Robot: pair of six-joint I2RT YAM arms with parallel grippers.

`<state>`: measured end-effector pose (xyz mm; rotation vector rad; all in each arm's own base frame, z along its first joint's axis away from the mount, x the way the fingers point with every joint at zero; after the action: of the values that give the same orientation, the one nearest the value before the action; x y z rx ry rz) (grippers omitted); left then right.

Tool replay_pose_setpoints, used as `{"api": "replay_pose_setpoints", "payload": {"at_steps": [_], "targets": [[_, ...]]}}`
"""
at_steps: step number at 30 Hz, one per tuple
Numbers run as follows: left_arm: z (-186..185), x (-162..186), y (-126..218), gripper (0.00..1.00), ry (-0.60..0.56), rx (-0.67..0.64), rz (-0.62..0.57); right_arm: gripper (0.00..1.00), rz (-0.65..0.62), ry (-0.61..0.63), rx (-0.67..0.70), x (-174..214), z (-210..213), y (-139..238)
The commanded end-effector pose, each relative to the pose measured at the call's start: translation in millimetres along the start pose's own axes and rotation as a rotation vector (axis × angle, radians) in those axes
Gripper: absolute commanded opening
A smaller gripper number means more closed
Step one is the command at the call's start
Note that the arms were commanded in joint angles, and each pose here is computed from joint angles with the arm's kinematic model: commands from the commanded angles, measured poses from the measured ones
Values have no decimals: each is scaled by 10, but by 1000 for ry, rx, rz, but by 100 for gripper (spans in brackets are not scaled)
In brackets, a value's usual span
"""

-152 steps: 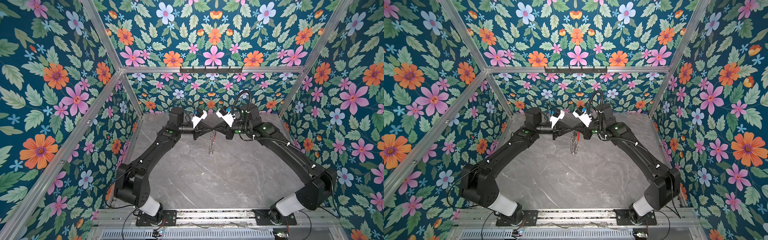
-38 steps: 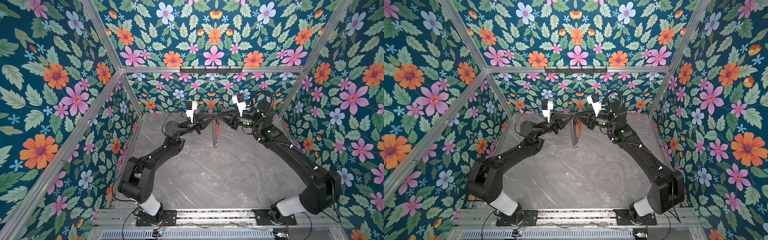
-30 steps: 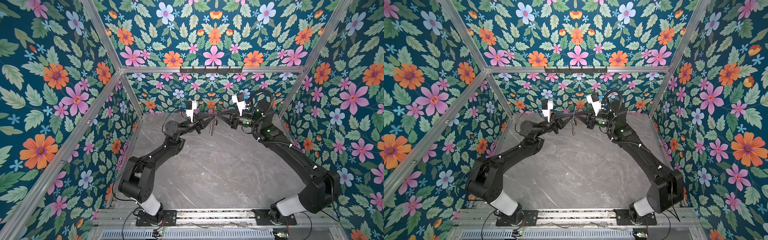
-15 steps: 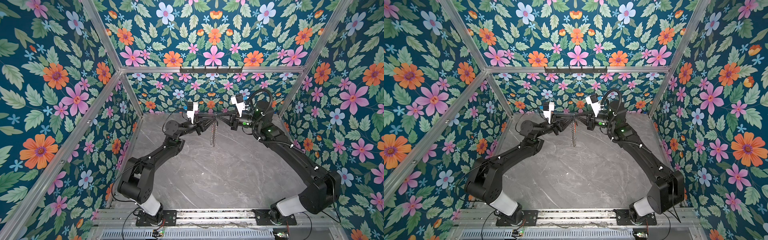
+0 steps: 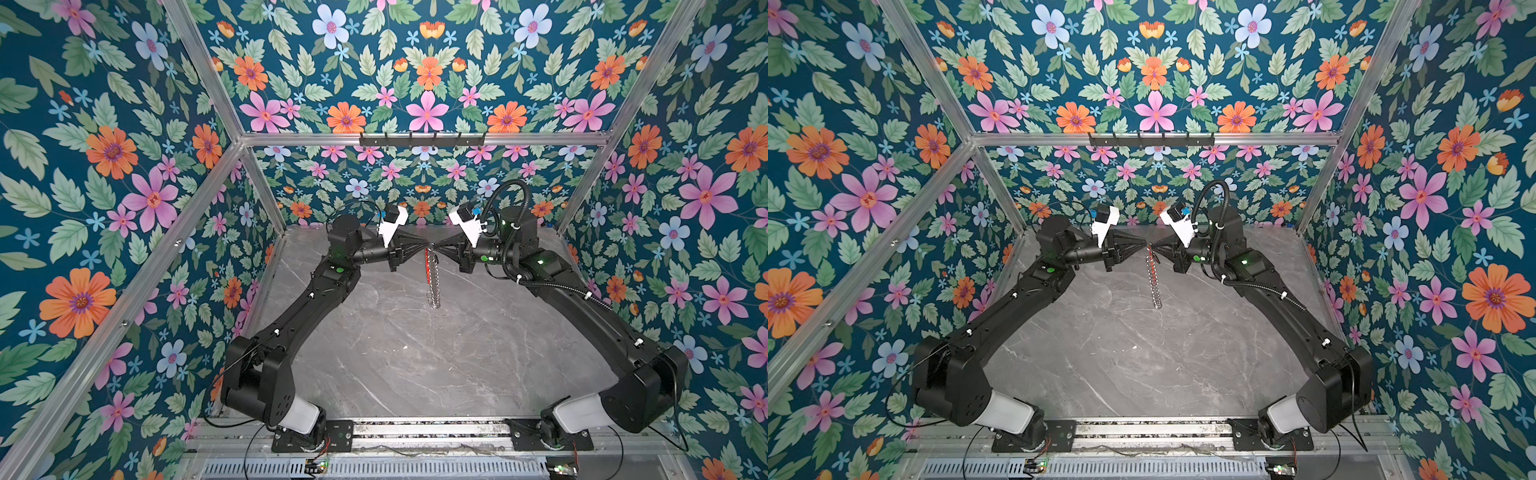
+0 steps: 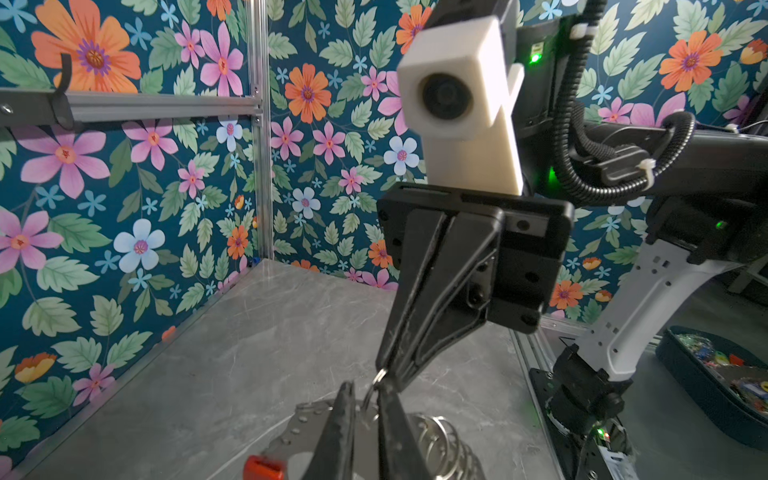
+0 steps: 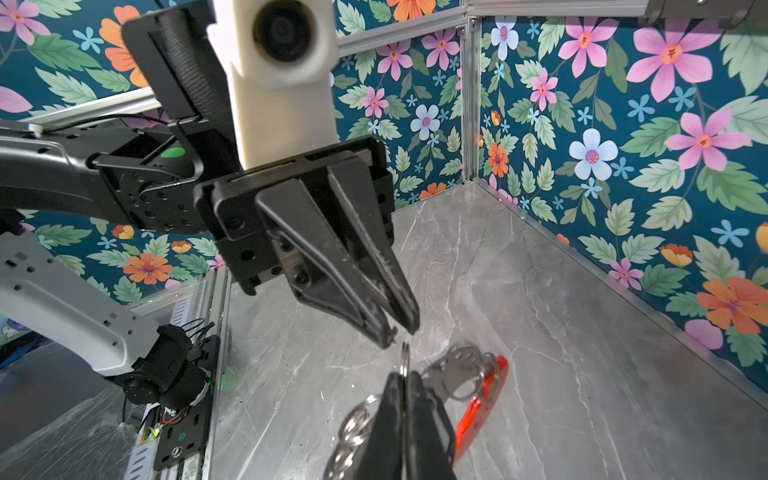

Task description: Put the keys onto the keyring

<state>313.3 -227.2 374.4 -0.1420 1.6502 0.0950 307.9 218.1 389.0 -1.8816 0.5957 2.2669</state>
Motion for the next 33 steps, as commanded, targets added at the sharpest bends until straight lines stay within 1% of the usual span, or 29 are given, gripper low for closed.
{"api": "replay_pose_setpoints", "payload": {"at_steps": [1,4,9,14,18,24,27,30,31,33], "targets": [[-27,8,-16,17,-5,46,10,0,-19,51,-10,-58,49,30],[-27,0,-21,19,-4,50,6,0,-15,52,-15,-54,65,35],[-37,-12,-24,19,-4,61,2,0,-16,54,-26,-66,84,25],[-50,-2,-30,12,4,84,4,0,-23,53,-34,-90,88,5],[-71,18,-39,0,8,110,7,0,-35,50,-41,-119,93,-4],[-93,10,-27,0,-1,114,-15,0,-37,39,-42,-122,93,-16],[-93,-32,-18,0,1,98,-59,1,-59,22,-18,-142,84,-1],[-74,-75,-6,0,17,73,-142,24,-105,25,14,-143,90,66],[-74,-93,-2,0,27,79,-177,27,-114,24,29,-124,84,96],[-85,-127,15,0,41,88,-239,30,-118,10,49,-59,53,146]]}}
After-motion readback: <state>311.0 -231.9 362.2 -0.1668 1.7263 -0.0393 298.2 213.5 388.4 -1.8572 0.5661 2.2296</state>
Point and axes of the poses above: each gripper's point midway between its finger pads, its own y axis back along the fingers, its own z axis along the line the jaws close on, x = y × z, the point moved 8 cm from there along y, back along the fingers, and after that the axes turned 1 degree about -y, right-handed, at the moved point
